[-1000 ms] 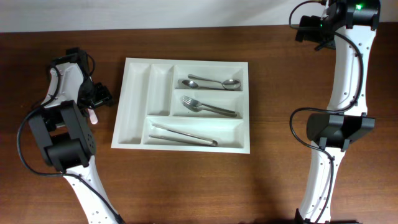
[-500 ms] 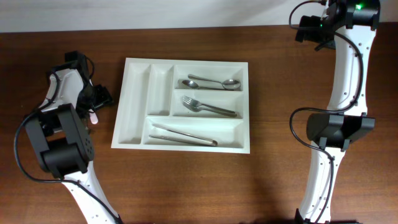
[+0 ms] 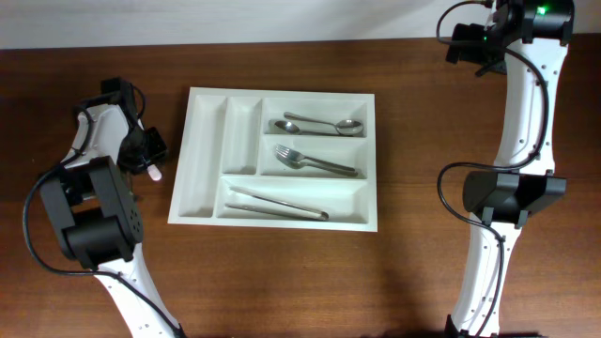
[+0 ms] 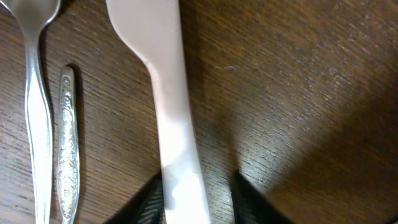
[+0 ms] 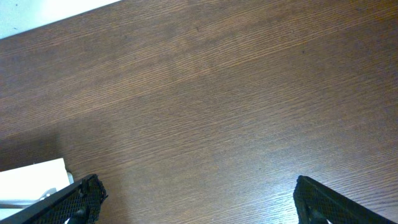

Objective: Pack container
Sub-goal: 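Lift the pink knife with the left gripper and carry it over the tray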

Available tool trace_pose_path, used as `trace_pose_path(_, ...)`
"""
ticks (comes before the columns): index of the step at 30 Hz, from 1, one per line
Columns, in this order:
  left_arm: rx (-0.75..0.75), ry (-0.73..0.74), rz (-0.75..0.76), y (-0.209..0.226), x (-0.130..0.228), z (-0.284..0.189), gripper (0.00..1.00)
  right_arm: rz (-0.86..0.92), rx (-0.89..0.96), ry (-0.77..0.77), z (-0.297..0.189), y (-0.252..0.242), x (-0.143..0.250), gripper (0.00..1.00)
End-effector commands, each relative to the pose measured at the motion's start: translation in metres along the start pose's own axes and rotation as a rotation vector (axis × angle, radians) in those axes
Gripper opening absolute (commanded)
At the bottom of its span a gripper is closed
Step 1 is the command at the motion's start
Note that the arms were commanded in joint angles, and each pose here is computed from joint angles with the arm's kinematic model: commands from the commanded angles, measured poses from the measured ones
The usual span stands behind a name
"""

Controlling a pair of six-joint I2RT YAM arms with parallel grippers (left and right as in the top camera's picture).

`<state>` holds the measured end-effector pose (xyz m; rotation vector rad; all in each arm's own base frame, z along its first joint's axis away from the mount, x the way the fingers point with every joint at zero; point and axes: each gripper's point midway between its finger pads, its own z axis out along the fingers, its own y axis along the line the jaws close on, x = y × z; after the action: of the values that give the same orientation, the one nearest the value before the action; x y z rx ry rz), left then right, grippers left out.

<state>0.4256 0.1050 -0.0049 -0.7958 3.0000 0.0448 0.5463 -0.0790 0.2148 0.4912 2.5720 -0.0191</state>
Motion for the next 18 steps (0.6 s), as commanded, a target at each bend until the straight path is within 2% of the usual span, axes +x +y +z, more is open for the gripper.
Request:
trace_pose_path(1,-0.113,0.152,-0.011,0.025,0.037,0.050,0.30,0.008,-0.005,-0.026,-0.011,0.003,-0.004,0.99)
trace_pose_path(4,-0.114,0.153,-0.011,0.025,0.038,0.050,0.24,0.008,-0.005,-0.026,-0.011,0.003,-0.004,0.99)
trace_pose_path(10,-0.114,0.153,-0.011,0.025,0.038,0.050,0.02,0.008,-0.005,-0.026,-0.011,0.003,-0.004,0.99)
trace_pose_path(18,-0.115,0.128,-0.011,0.023,0.023,0.033,0.02,0.008,-0.005,-0.026,-0.011,0.003,-0.004,0.99)
